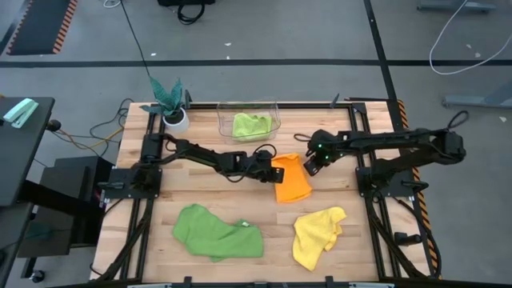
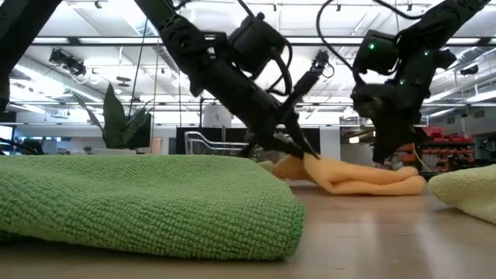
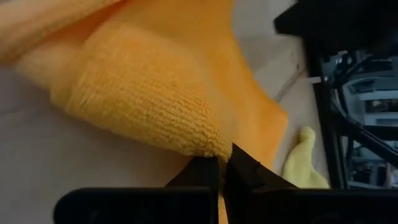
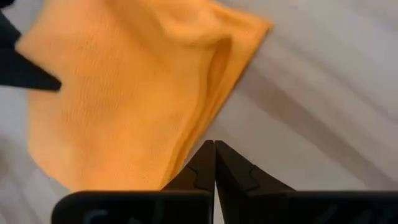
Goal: Fold microfiber towels
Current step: Put the orange microfiber cloth into the transparent bin
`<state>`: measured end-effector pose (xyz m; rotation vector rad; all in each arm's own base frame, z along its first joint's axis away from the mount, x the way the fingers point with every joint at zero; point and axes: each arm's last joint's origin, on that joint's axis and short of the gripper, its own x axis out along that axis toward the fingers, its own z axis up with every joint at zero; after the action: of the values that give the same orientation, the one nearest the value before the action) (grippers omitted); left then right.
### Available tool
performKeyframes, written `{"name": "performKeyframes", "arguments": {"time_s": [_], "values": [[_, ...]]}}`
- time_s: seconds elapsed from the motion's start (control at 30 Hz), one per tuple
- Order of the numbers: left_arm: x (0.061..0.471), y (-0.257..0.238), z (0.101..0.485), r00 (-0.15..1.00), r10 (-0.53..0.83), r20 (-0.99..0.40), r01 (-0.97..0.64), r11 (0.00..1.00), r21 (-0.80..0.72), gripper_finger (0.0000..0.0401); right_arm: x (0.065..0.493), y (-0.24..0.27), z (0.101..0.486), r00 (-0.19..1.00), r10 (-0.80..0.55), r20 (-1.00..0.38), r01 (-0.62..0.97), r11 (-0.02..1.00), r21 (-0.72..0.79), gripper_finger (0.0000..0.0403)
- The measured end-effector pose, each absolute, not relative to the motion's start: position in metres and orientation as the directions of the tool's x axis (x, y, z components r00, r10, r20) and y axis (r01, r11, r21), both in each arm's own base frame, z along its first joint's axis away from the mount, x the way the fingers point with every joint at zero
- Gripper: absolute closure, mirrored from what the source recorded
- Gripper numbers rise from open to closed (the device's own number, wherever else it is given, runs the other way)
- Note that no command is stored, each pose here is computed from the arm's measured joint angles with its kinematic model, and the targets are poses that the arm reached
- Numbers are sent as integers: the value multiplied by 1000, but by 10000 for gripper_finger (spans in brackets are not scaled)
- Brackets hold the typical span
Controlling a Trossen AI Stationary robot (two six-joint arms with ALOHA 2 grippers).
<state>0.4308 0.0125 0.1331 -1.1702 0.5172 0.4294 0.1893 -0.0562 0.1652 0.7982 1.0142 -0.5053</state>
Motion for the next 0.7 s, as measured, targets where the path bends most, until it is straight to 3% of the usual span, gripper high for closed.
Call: {"name": "performKeyframes", "arguments": {"time_s": [0.43, 0.7], "values": [[419, 44, 180, 817, 76, -572, -555, 374, -743, 392, 179, -68, 182, 535, -87, -840, 703, 598, 385, 393], [432, 62, 222, 785, 63, -616, -561, 496, -663, 392, 181, -70, 183, 547, -110, -830, 700, 604, 381, 395]]}}
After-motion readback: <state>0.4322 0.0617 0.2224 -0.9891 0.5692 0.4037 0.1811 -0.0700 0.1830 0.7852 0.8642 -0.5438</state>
